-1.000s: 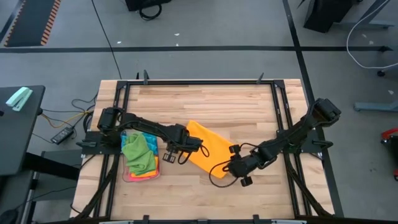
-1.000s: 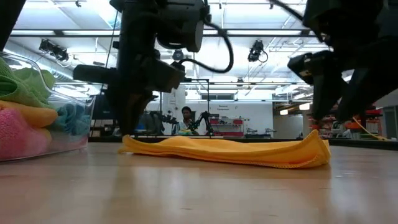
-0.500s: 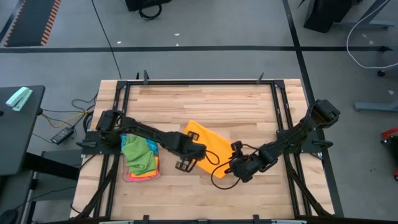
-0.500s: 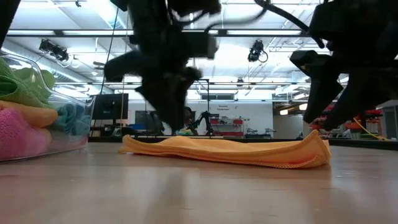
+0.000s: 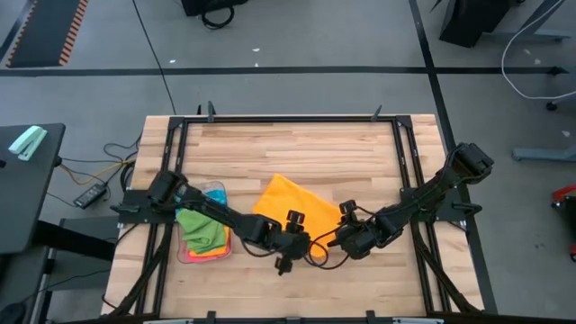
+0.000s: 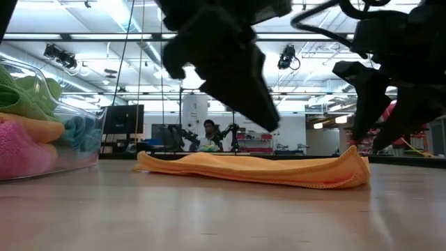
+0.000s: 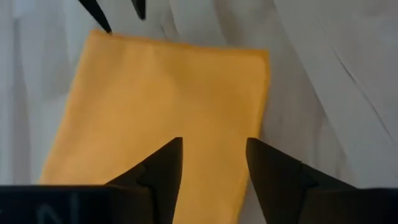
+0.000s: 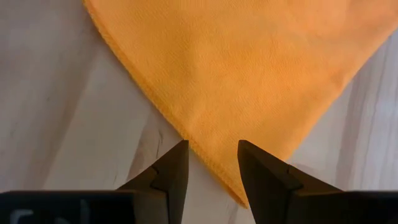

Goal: Fold microfiber towels
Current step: Fold the yellow microfiber cloth

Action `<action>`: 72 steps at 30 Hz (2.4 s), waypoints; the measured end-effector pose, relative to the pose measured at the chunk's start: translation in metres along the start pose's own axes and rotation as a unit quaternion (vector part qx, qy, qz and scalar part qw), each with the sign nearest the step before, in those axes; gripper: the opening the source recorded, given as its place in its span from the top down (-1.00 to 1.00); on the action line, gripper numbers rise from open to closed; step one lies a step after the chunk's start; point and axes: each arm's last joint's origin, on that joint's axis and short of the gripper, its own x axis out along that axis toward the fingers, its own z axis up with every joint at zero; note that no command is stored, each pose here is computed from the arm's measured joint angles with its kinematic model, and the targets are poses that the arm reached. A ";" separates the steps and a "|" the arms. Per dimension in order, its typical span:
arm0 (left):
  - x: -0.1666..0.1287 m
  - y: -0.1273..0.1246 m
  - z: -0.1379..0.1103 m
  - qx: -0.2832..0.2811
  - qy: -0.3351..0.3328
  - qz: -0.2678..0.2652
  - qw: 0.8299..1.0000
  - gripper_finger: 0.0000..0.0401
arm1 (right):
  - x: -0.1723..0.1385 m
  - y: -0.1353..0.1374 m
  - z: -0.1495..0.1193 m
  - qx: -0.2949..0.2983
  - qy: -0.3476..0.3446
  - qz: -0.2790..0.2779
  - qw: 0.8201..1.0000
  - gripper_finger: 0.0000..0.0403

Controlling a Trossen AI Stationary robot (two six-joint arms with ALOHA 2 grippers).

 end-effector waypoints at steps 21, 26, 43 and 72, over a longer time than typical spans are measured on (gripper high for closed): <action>0.059 -0.061 0.036 -0.029 -0.057 0.095 0.993 -0.05 | -0.024 0.007 -0.030 -0.013 -0.084 -0.023 0.996 0.27; 0.067 -0.060 0.033 -0.054 -0.052 0.126 0.989 -0.04 | -0.029 0.008 -0.040 -0.006 -0.107 -0.016 0.994 0.27; 0.081 -0.078 0.022 -0.063 -0.046 0.133 0.988 0.13 | -0.031 0.015 -0.041 -0.003 -0.126 -0.008 0.992 0.27; 0.083 -0.062 0.021 -0.038 -0.009 0.142 0.989 0.34 | -0.037 0.024 -0.038 -0.001 -0.160 0.009 0.987 0.27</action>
